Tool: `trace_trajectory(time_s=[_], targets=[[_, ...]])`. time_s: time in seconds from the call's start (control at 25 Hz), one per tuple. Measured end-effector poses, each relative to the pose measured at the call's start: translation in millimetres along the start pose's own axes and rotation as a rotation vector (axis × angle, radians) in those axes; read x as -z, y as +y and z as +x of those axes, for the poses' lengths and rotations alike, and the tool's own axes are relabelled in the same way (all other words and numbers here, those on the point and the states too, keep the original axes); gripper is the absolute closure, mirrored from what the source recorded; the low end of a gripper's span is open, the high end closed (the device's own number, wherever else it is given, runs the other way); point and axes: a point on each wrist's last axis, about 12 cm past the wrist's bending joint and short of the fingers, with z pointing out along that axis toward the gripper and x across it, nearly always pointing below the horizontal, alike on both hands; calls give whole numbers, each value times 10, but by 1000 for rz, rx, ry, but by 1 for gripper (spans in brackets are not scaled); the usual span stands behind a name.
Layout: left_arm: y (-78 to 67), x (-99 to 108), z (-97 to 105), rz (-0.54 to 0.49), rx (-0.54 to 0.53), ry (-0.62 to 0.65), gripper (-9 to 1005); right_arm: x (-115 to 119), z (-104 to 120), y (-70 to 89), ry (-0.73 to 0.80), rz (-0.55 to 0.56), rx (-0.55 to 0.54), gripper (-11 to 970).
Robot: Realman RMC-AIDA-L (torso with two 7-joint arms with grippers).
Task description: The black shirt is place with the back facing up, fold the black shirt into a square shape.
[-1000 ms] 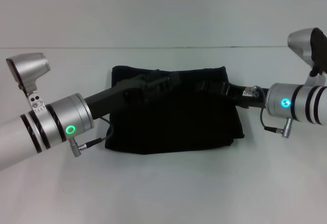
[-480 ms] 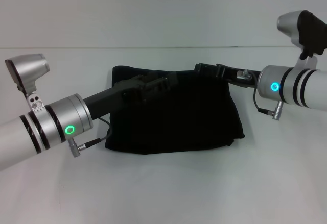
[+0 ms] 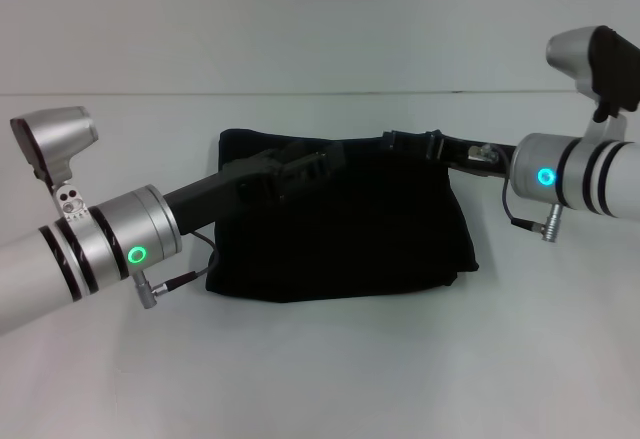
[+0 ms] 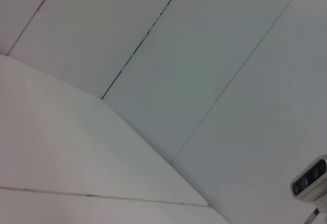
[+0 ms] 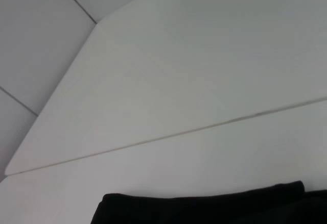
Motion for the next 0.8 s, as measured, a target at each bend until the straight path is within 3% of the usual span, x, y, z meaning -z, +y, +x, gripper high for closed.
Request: trace_trajectory(time_s=[0.44, 0.8], targets=[[5, 18, -21, 11, -16, 27, 208, 376, -66, -262, 51, -88, -45, 78], [19, 43, -20, 6, -16, 28, 208, 552, -22, -308, 187, -143, -120, 83]])
